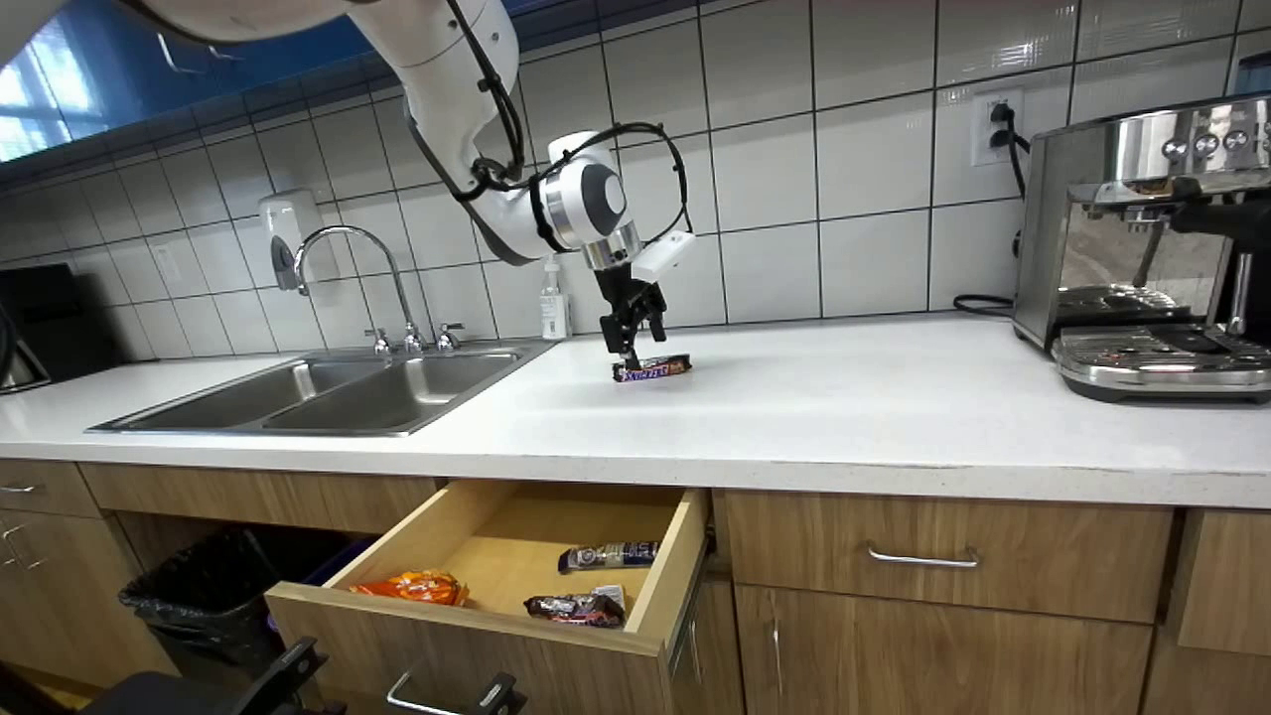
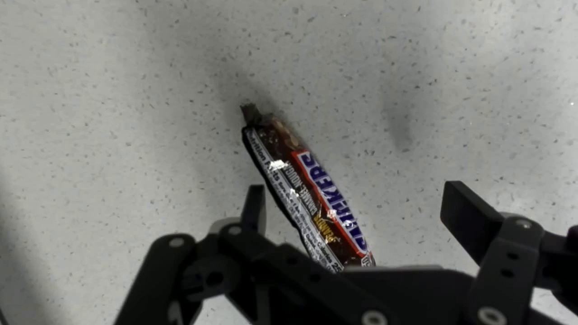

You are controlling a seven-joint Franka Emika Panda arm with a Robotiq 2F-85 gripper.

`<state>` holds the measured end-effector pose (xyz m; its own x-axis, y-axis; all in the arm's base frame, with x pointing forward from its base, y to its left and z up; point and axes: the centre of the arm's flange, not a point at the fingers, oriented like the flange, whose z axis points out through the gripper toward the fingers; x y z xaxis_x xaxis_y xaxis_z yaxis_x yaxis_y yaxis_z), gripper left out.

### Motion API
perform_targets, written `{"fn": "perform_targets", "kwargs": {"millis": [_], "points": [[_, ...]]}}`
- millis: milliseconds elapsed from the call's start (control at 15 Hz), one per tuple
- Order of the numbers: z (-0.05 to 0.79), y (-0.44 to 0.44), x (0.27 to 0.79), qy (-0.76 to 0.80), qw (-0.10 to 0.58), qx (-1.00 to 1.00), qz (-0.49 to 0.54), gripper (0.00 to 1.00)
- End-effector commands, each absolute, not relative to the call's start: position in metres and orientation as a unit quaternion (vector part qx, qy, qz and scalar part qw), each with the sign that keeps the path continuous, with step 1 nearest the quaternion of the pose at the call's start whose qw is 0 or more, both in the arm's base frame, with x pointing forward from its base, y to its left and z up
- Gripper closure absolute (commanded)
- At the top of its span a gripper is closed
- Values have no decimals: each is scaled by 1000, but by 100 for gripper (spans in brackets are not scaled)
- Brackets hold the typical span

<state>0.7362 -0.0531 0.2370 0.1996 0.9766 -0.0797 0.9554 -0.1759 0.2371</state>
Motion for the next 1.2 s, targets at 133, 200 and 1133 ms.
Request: {"fn": "perform_targets", "kwargs": {"millis": [133,200,1133], "points": [[232,-56,781,650,100,753,39,0],[230,-55,784,651,99,752,38,0],[217,-46,812,655,81,751,19,0]]}}
